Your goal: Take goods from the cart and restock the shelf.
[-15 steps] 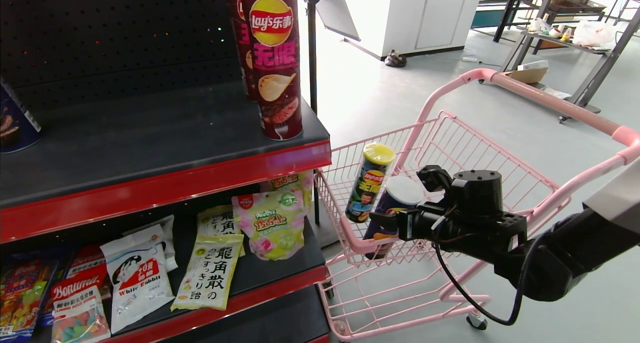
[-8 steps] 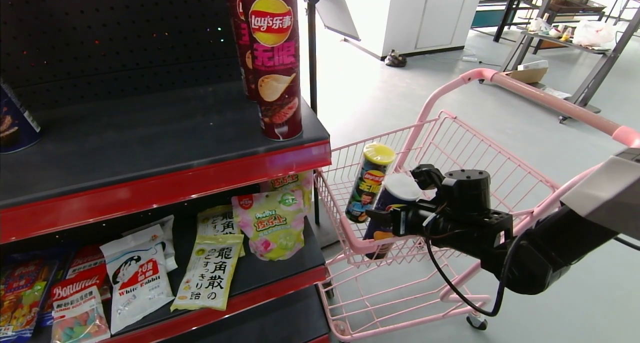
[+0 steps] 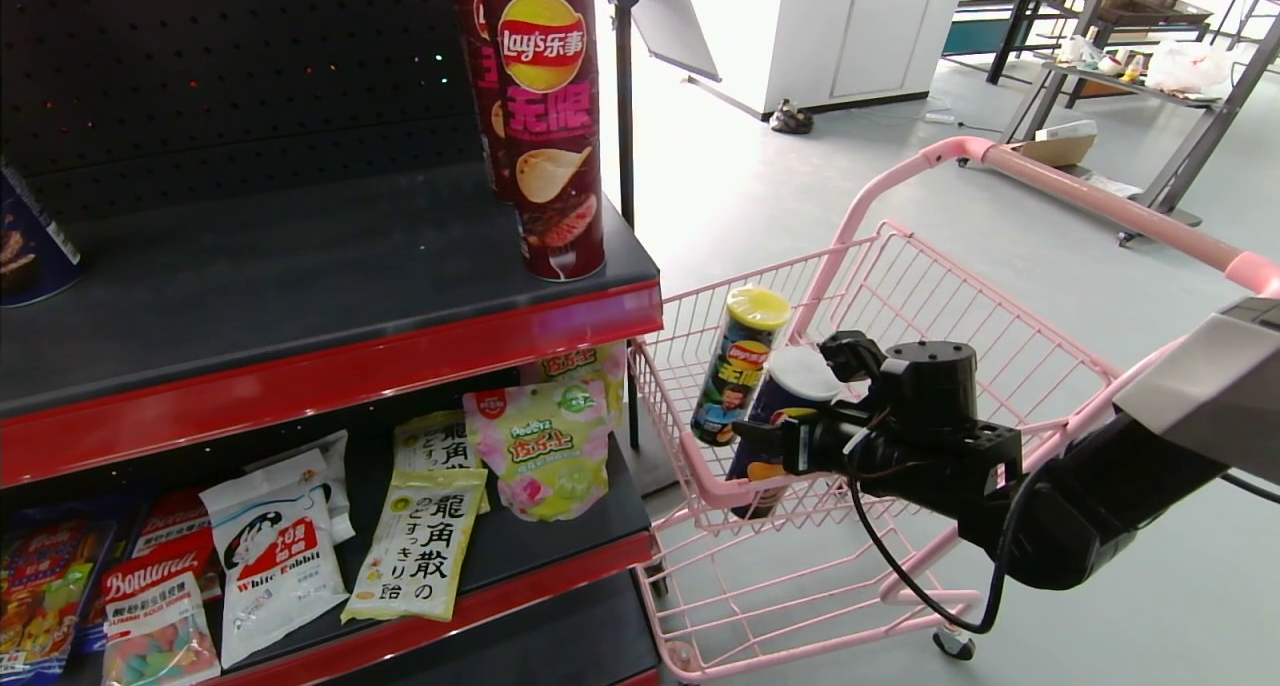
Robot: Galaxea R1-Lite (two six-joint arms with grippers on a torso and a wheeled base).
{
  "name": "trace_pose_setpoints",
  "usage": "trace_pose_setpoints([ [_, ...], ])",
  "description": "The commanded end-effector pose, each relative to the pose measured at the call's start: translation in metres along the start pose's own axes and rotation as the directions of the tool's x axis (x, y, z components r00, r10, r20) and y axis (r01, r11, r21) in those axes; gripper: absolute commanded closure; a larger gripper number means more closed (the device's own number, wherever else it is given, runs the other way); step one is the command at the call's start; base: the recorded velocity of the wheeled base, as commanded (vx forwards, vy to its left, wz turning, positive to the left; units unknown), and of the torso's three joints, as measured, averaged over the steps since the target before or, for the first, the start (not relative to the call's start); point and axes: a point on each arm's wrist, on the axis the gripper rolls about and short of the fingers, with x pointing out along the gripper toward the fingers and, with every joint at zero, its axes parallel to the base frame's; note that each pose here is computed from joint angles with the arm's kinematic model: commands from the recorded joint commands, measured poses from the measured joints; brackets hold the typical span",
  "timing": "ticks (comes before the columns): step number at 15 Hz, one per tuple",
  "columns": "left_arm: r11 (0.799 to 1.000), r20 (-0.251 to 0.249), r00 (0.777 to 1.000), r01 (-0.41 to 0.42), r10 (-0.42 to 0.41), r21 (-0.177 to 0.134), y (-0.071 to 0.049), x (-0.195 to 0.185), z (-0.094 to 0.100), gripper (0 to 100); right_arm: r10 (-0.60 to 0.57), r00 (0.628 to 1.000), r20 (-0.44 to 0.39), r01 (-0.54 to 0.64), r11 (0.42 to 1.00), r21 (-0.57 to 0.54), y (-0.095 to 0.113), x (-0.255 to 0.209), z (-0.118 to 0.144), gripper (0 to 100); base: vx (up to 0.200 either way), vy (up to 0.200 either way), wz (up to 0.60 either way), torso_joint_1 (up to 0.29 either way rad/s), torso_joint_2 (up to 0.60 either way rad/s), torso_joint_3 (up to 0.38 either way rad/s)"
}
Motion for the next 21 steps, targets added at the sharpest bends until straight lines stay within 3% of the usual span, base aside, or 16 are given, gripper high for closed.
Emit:
trace_pose_setpoints([
  [1, 1.0, -0.002, 1.0, 0.0, 0.0, 0.0, 0.0, 0.0, 0.0, 0, 0.002, 1.0, 0.015, -0.002, 1.0, 0.008, 0.0, 0.002, 0.004, 100, 0.0, 0.0, 0.0, 0.0, 0.0, 0.0],
  [8, 1.0, -0.002, 1.0, 0.0, 0.0, 0.0, 0.0, 0.0, 0.0, 0, -0.013, 0.999, 0.047, 0.013, 1.0, -0.005, 0.01, -0.023, 0.011, 100, 0.0, 0.0, 0.0, 0.0, 0.0, 0.0],
  [13, 1.0, -0.002, 1.0, 0.0, 0.0, 0.0, 0.0, 0.0, 0.0, 0, -0.023, 0.975, 0.219, 0.031, 0.999, -0.033, 0.021, -0.062, 0.054, 100, 0.0, 0.0, 0.0, 0.0, 0.0, 0.0],
  [16, 1.0, 0.0, 1.0, 0.0, 0.0, 0.0, 0.0, 0.0, 0.0, 0, -0.025, 0.96, 0.278, 0.055, 0.993, -0.1, 0.02, -0.077, 0.069, 100, 0.0, 0.0, 0.0, 0.0, 0.0, 0.0],
  [19, 1.0, 0.0, 1.0, 0.0, 0.0, 0.0, 0.0, 0.0, 0.0, 0, -0.023, 0.92, 0.391, 0.107, 0.975, -0.194, 0.025, -0.105, 0.11, 100, 0.0, 0.0, 0.0, 0.0, 0.0, 0.0],
  [21, 1.0, -0.002, 1.0, 0.0, 0.0, 0.0, 0.0, 0.0, 0.0, 0, -0.047, 0.915, 0.4, 0.138, 0.97, -0.2, 0.032, -0.141, 0.138, 100, 0.0, 0.0, 0.0, 0.0, 0.0, 0.0],
])
